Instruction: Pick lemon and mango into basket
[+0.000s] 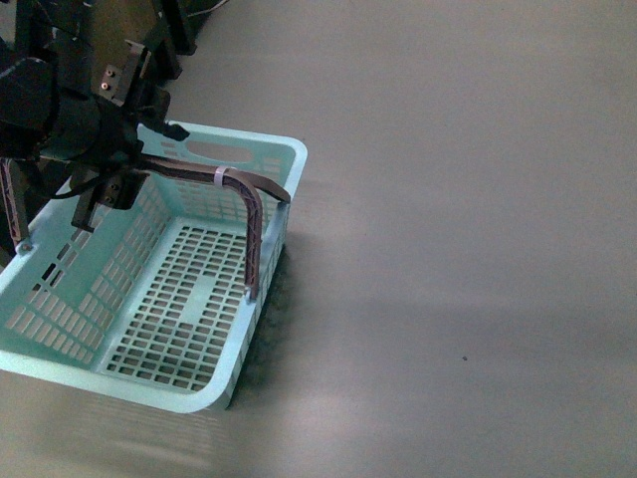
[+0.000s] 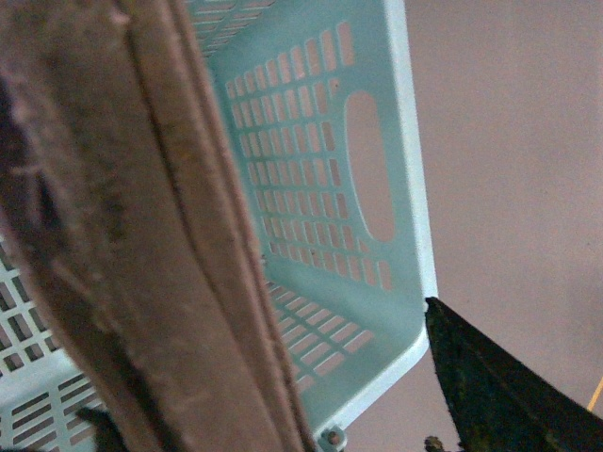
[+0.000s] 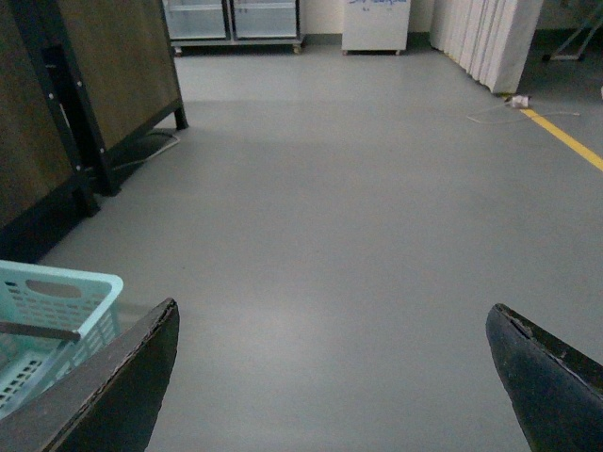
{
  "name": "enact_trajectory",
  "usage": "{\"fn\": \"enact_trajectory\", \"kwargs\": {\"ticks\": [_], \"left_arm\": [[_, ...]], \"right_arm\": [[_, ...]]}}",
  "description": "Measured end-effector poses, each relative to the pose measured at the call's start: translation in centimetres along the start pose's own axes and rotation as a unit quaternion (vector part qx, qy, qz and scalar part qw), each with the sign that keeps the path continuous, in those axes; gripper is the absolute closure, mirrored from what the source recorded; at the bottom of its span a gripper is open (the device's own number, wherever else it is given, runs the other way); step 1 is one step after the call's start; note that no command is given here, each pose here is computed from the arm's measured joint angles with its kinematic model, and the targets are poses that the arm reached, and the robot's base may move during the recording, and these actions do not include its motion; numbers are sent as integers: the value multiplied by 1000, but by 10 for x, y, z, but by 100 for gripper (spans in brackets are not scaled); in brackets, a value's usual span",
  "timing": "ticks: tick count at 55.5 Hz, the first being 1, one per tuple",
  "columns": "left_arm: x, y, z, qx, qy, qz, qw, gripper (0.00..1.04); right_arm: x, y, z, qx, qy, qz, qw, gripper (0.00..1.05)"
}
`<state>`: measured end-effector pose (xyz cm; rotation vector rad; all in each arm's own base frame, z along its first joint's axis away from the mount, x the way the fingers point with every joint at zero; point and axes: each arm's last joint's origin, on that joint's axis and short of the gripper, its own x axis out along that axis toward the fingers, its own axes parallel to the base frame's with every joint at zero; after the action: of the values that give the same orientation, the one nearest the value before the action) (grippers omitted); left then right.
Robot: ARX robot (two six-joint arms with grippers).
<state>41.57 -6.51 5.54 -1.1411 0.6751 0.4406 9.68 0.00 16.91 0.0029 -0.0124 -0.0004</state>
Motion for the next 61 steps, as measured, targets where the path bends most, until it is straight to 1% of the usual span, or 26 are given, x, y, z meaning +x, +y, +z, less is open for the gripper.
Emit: {"fn": "enact_trajectory", "kwargs": {"ticks": [4, 9, 10, 16, 25, 34, 42, 49, 61], "left_arm": [[4, 1, -1, -1, 2, 6, 1000, 64], [10, 5, -3, -7, 5, 16, 1000, 83], [10, 6, -3, -13, 5, 17, 1000, 88], [10, 5, -3, -41, 8, 13, 999, 99], [1, 6, -4, -47, 18, -7, 999, 100], [-37, 4, -2, -70, 28, -38, 996, 100], [-112, -18, 11, -105, 25, -110, 988, 100], [-174, -32, 22, -130, 19, -157, 979, 100], [-242, -38, 32, -158, 17, -193, 968, 100]], "right_arm": [[0, 0, 0, 0, 0, 0, 1000, 9], [0, 0, 0, 0, 0, 0, 1000, 9], [0, 0, 0, 0, 0, 0, 1000, 9], [0, 0, 0, 0, 0, 0, 1000, 9], [0, 0, 0, 0, 0, 0, 1000, 9], [0, 0, 0, 0, 0, 0, 1000, 9], [0, 0, 0, 0, 0, 0, 1000, 9], [0, 0, 0, 0, 0, 0, 1000, 9], [0, 0, 0, 0, 0, 0, 1000, 9]]}}
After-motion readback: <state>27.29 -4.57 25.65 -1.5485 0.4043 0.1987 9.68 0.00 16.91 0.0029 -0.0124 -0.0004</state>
